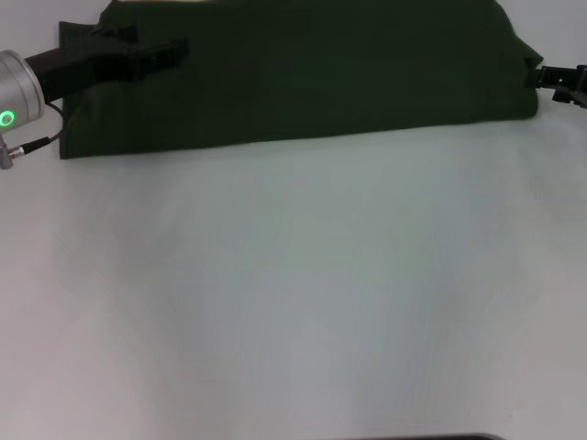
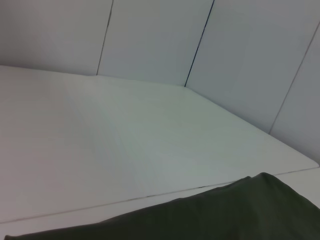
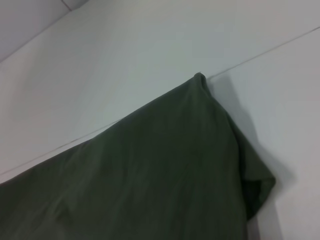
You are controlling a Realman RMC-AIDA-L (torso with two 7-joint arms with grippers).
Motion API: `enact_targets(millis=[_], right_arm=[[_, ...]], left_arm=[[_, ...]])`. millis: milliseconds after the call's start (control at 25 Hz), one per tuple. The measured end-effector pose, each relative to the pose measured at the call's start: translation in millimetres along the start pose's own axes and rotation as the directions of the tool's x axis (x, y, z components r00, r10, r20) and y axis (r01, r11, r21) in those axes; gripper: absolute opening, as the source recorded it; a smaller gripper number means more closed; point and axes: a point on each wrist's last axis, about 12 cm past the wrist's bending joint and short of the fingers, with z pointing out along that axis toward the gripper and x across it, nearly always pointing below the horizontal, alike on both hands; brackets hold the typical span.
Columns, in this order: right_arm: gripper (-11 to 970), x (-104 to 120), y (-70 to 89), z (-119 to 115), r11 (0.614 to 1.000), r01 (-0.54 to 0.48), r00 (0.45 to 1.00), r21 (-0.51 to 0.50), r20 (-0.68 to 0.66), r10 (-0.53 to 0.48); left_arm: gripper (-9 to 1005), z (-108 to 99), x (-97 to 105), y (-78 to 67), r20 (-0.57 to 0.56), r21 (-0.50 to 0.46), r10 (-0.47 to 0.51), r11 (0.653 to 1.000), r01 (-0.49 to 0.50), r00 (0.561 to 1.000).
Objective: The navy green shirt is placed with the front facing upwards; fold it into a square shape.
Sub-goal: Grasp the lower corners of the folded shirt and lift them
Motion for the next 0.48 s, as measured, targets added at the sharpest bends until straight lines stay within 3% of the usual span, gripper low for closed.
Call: enact_targets(millis=[480], right_arm=[[659, -1.0, 5.3, 10.9, 1.000, 0.002, 1.000, 0.015, 0.009, -0.002]], left_arm=[[917, 0.6, -0.3, 3.6, 0.003, -0.035, -0.002, 0.999, 0.002, 1.000]])
